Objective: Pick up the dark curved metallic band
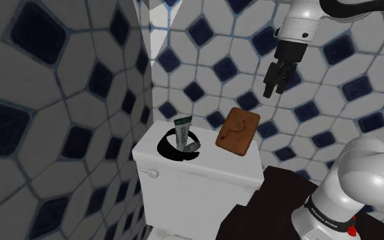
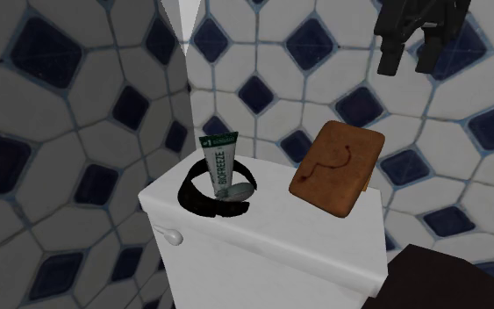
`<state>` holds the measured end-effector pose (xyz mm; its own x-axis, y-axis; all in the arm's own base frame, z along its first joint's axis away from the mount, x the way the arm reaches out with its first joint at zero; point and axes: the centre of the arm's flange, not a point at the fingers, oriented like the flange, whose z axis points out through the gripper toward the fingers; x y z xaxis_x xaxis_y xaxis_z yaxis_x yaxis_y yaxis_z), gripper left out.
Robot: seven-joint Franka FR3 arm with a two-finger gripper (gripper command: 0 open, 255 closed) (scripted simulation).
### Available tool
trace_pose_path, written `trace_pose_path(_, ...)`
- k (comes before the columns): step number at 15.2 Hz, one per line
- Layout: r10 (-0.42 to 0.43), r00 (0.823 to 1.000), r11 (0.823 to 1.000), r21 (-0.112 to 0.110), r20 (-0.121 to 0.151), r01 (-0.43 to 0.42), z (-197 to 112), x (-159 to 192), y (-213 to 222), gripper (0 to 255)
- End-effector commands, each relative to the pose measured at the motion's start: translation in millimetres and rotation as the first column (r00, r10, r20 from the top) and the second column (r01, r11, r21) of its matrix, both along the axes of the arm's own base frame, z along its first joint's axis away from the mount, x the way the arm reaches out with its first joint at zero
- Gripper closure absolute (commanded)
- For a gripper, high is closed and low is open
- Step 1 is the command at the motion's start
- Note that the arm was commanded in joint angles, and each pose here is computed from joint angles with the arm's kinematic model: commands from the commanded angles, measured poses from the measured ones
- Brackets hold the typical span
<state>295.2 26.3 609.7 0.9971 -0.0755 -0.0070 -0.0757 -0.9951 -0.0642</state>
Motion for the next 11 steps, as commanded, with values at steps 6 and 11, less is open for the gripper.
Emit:
trace_pose_path(6, -0.018, 0.998, 0.998, -0.058, 0.057, 0.022, -45.5, 27.5, 40.1, 0)
trace_pose_path(11, -0.033, 0.993, 0.992, -0.114, 0.115, 0.046, -91.5, 58.3, 76.9, 0)
